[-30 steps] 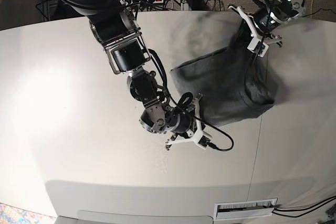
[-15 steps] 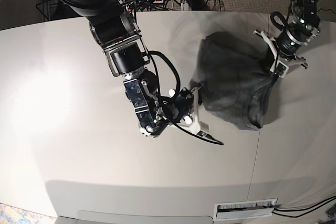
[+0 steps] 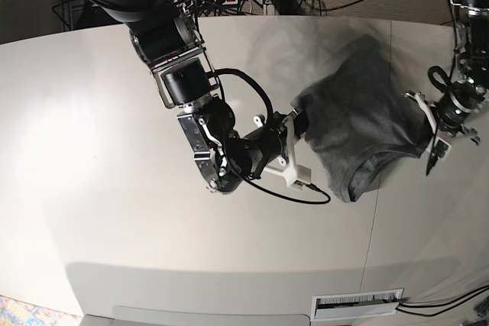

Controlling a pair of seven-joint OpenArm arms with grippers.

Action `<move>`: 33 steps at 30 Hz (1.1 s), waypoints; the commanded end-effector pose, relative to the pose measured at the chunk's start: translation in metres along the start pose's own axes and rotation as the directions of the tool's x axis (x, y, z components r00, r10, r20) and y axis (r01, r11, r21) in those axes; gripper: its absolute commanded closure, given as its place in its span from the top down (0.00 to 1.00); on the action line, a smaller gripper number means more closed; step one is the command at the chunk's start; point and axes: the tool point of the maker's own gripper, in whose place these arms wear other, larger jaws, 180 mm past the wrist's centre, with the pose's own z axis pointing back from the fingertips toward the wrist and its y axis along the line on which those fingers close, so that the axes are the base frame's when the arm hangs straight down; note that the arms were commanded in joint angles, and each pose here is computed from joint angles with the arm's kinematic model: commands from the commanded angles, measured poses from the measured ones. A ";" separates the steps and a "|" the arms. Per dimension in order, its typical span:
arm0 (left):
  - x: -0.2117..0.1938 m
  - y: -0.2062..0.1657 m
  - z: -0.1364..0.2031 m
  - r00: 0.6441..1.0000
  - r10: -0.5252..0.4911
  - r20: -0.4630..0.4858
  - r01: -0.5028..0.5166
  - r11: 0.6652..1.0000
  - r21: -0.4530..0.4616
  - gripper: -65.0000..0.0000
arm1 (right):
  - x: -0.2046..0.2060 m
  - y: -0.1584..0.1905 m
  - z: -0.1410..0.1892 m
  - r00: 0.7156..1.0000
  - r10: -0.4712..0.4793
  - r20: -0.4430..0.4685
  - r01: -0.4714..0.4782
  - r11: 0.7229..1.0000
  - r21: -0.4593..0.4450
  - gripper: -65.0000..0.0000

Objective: Fold the T-shirt properly

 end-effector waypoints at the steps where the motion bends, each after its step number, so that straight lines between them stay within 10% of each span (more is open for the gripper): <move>1: 0.018 0.020 0.006 0.999 -0.033 0.044 0.032 0.999 0.034 0.00 | 0.023 0.002 0.012 0.998 0.038 0.051 -0.037 0.999 -0.008 0.00; 9: 0.063 -0.002 0.022 0.986 0.129 0.110 -0.117 0.988 -0.104 0.00 | 0.033 -0.033 0.044 0.996 0.088 0.028 -0.082 0.983 -0.163 0.00; 13: 0.088 -0.030 0.027 0.967 0.203 0.153 -0.171 0.965 -0.201 0.00 | 0.061 -0.054 0.064 0.977 0.147 0.156 -0.100 0.957 -0.274 0.00; 21: 0.106 -0.098 0.015 0.881 0.437 0.183 -0.352 0.862 -0.365 0.00 | 0.066 -0.087 0.080 0.962 0.240 0.130 -0.156 0.875 -0.458 0.00; 27: 0.085 -0.146 0.015 0.847 0.520 0.110 -0.432 0.793 -0.430 0.00 | 0.069 -0.097 0.089 0.959 0.268 0.098 -0.181 0.837 -0.517 0.00; 33: 0.032 -0.179 0.016 0.878 0.478 0.008 -0.428 0.794 -0.432 0.00 | 0.072 -0.097 0.092 0.958 0.270 0.096 -0.183 0.834 -0.521 0.00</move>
